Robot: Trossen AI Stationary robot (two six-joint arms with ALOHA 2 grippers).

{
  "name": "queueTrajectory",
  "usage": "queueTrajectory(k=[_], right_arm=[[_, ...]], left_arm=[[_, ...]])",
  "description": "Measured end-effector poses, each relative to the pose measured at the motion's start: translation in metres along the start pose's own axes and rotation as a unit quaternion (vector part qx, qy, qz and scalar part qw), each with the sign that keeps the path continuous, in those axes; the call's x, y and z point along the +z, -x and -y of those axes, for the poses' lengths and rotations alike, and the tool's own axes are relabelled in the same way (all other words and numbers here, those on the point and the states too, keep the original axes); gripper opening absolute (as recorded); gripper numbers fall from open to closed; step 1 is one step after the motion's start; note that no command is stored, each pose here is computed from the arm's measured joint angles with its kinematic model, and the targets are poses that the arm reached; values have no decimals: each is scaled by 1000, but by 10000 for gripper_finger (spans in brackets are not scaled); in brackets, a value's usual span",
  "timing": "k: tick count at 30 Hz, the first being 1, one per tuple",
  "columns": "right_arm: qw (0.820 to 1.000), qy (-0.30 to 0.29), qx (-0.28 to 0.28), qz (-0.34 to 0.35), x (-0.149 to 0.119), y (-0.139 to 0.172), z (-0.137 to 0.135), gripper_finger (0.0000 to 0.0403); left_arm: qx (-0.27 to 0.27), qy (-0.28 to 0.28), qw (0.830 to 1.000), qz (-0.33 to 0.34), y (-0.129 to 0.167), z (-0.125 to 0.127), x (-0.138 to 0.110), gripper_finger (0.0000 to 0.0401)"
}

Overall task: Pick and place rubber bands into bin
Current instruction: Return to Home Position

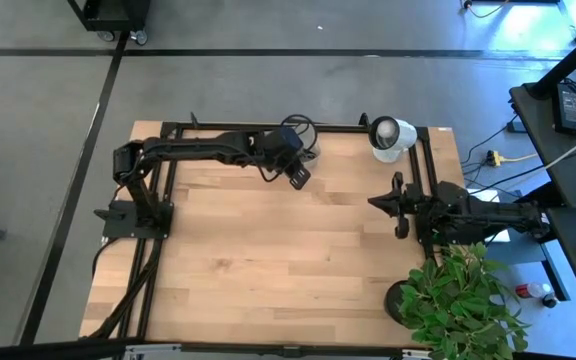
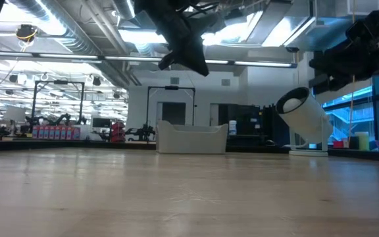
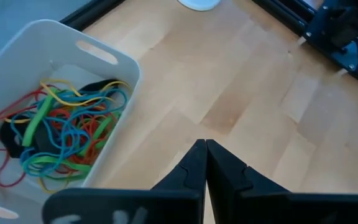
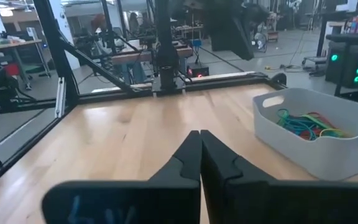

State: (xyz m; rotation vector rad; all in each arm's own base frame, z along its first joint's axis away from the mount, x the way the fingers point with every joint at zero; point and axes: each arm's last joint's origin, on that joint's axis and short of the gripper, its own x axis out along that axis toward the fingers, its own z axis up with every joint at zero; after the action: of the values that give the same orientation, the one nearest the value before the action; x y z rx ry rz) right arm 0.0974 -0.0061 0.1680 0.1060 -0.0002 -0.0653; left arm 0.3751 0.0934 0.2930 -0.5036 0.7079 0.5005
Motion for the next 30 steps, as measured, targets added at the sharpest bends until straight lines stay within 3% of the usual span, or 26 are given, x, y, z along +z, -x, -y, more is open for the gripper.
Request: queueTrajectory(k=[6, 11, 16, 22, 30], right_arm=[[999, 7, -40, 11, 2, 0, 2, 0], [995, 29, -94, 22, 3, 1, 5, 0], [994, 48, -100, 19, 3, 0, 6, 0], [994, 42, -99, 19, 3, 0, 6, 15], [994, 41, -99, 19, 3, 0, 6, 31]], left_arm=[[14, 4, 1000, 6, -1, -5, 3, 1], [15, -29, 999, 6, -1, -6, 3, 5], [16, -63, 998, 6, -1, -6, 3, 2], [18, -140, 990, -11, 0, -4, -1, 2], [5, -255, 966, -37, 2, 8, -15, 1]])
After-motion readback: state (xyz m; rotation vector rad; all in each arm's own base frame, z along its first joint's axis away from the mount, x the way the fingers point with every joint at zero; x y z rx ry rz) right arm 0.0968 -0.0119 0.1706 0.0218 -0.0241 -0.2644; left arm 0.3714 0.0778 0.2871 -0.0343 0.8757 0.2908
